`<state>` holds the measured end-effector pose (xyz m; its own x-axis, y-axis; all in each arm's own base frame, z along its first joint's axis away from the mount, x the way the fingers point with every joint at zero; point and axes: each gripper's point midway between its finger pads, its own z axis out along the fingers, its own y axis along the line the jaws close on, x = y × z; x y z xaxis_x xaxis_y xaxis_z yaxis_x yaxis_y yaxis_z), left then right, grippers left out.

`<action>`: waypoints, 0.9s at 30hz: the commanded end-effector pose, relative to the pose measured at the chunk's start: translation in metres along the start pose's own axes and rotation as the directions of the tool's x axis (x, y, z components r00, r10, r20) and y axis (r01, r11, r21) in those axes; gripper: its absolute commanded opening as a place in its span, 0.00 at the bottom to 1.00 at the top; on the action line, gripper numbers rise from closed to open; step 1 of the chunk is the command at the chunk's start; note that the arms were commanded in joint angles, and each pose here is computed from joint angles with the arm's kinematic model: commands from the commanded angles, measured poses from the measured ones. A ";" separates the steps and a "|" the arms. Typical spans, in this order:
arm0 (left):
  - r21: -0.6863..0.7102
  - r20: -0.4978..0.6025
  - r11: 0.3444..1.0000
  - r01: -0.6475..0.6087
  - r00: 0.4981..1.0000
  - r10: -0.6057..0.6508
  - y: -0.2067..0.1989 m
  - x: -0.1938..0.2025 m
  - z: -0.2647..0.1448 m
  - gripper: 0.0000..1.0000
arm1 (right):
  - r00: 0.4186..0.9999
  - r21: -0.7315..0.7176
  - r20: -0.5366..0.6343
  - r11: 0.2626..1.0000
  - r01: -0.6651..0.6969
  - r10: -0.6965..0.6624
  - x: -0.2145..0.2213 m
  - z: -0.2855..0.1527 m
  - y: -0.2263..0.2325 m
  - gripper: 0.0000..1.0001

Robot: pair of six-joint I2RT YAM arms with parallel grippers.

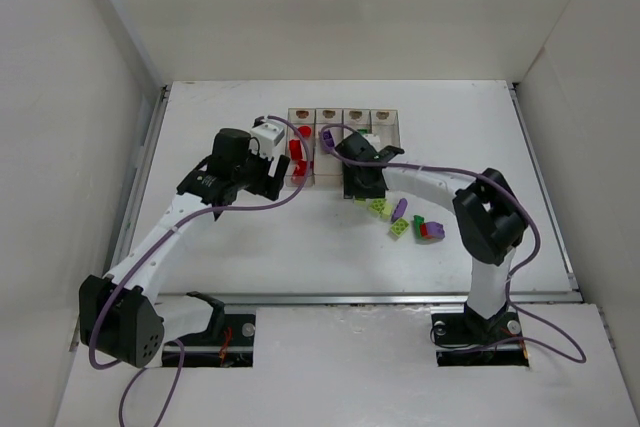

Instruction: Sort the legos into containers by color

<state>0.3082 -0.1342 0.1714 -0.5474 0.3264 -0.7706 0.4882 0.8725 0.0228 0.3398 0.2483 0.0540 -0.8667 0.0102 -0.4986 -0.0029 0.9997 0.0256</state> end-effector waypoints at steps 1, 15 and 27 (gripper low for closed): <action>0.001 0.056 1.000 -0.006 0.998 0.006 0.001 -0.013 -0.007 0.78 | 0.996 -0.030 0.081 0.998 -0.046 0.049 -0.016 0.008 0.011 0.60; 0.001 0.056 1.000 -0.015 0.998 0.015 0.001 -0.013 -0.007 0.78 | 0.997 0.011 0.072 1.000 -0.009 0.008 0.000 0.020 0.009 0.08; 0.002 0.047 1.000 -0.005 0.999 0.005 0.001 -0.011 -0.005 0.78 | 0.923 -0.201 0.385 0.974 0.102 -0.018 -0.079 -0.087 0.031 0.00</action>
<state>0.3083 -0.1339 0.1715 -0.5434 0.3330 -0.7706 0.4923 0.8699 0.0288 0.3195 0.2841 0.0920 -0.7593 -0.1267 -0.6383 -0.2146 0.9747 0.0618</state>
